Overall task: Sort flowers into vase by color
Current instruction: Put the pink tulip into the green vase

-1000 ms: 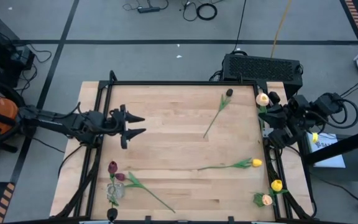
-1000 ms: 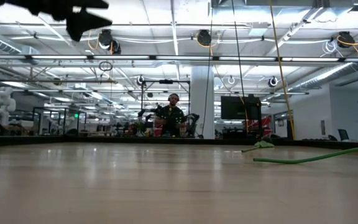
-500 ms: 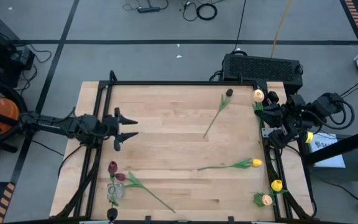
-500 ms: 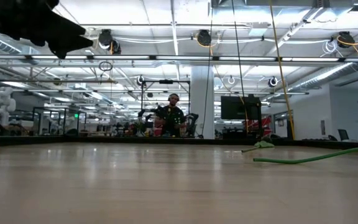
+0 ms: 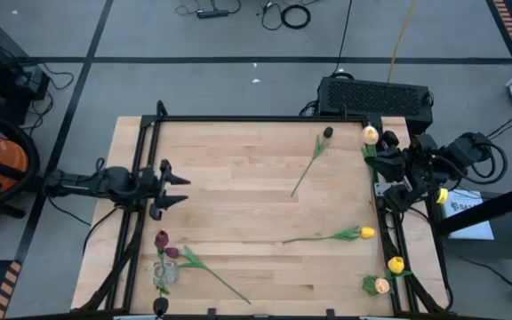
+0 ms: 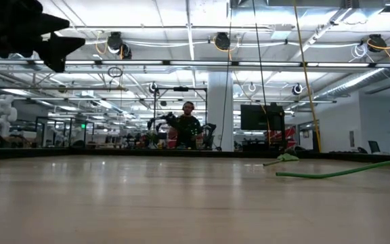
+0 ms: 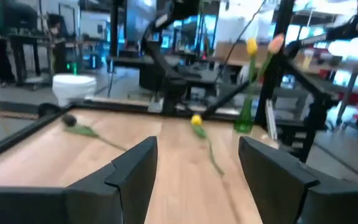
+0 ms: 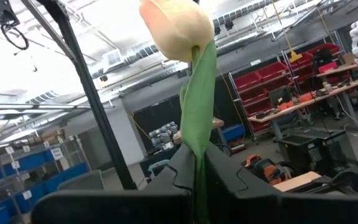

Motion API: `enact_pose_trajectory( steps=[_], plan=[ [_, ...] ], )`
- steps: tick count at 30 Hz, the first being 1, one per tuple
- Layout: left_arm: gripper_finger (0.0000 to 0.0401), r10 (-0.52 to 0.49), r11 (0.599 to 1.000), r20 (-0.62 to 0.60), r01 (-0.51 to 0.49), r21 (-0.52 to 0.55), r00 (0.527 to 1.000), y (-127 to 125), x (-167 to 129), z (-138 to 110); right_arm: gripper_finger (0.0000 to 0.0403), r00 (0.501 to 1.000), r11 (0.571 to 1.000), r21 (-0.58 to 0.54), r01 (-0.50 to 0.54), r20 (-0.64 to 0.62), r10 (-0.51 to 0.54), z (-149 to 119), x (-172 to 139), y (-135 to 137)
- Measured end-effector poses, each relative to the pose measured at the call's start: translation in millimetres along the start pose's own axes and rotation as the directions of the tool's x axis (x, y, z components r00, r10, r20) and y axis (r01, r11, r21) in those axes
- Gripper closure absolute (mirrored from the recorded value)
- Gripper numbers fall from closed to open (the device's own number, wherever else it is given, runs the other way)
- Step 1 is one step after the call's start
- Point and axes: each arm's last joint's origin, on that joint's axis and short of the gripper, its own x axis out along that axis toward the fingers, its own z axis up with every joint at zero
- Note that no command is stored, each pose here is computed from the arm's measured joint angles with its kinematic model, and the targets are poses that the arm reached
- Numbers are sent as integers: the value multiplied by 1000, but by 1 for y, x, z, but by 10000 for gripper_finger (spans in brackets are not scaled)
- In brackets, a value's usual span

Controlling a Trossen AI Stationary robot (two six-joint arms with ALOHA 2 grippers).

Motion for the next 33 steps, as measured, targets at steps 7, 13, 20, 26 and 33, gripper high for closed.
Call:
enact_pose_trajectory(
  steps=[7,13,20,26,33],
  plan=[
    [169,71,997,-107,-70,12,992,3,0,-12,394,998,1000,-5,16,61,-16,8,-3,-1],
    [169,74,997,-103,-73,12,992,3,0,-12,394,981,995,-52,-80,175,88,26,-14,-2],
    [169,76,997,-103,-75,12,992,3,0,-12,394,969,975,-167,-147,174,176,28,-17,-1],
    [169,76,997,-104,-75,12,992,3,0,-12,399,914,928,-155,-338,179,363,40,-20,6],
    [169,76,997,-103,-76,12,992,3,0,-12,401,891,909,-81,-409,180,417,61,-2,25]
  ],
)
